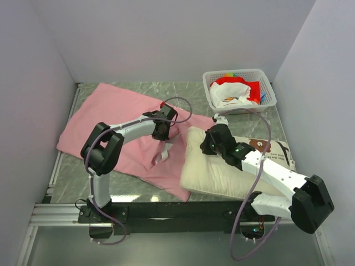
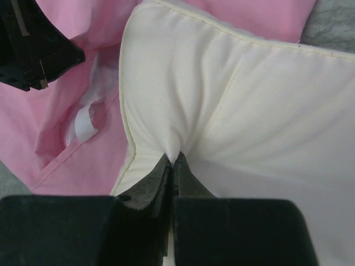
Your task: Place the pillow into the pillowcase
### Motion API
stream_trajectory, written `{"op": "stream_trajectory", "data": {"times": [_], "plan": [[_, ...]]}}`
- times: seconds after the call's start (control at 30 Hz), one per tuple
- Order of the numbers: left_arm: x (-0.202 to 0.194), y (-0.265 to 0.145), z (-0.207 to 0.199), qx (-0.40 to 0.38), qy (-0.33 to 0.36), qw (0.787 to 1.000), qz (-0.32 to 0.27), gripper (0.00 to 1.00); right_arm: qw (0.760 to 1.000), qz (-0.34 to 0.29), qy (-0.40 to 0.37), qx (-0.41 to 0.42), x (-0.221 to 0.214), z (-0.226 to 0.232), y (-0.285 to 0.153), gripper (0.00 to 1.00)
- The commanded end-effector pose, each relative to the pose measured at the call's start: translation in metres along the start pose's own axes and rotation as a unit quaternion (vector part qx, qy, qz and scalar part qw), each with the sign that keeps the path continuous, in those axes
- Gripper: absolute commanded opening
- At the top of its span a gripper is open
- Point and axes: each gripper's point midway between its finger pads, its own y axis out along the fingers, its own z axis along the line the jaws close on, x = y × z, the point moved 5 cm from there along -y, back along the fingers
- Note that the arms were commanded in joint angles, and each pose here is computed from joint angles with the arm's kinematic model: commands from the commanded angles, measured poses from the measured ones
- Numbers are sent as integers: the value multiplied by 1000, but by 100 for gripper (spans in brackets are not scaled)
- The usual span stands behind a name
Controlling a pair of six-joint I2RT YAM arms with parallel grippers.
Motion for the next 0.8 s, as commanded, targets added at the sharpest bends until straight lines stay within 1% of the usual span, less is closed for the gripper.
{"op": "stream_trajectory", "data": {"times": [0.0, 0.07, 0.13, 0.17, 0.2, 0.3, 0.4, 0.5, 0.6, 0.67, 0.77], "plan": [[29, -37, 7, -11, -21, 999, -48, 1, 998, -53, 6, 20, 32, 14, -28, 0], [32, -46, 9, -27, -28, 998, -46, 1, 998, -58, -3, 34, 39, 21, -39, 0], [39, -58, 12, -43, -37, 997, -55, 1, 996, -81, -11, 44, 59, 36, -53, 0], [40, -61, 13, -47, -39, 997, -55, 1, 996, -72, -24, 48, 56, 45, -59, 0], [43, -68, 13, -62, -44, 995, -58, 1, 994, -94, -25, 52, 70, 56, -69, 0], [49, -80, 19, -83, -58, 993, -63, 1, 992, -100, -33, 67, 79, 76, -72, 0], [55, -90, 25, -102, -77, 989, -68, 1, 993, -84, -43, 68, 75, 92, -57, 0], [60, -100, 28, -112, -89, 987, -77, 1, 994, -56, -50, 74, 61, 104, -31, 0], [66, -109, 33, -119, -101, 984, -89, 1, 996, -15, -62, 57, 36, 105, 3, 0], [70, -116, 34, -124, -104, 982, -101, 1, 997, -3, -63, 55, 26, 105, 15, 0], [69, -126, 31, -143, -100, 979, -102, 1, 997, 15, -75, 26, 16, 101, 37, 0]]}}
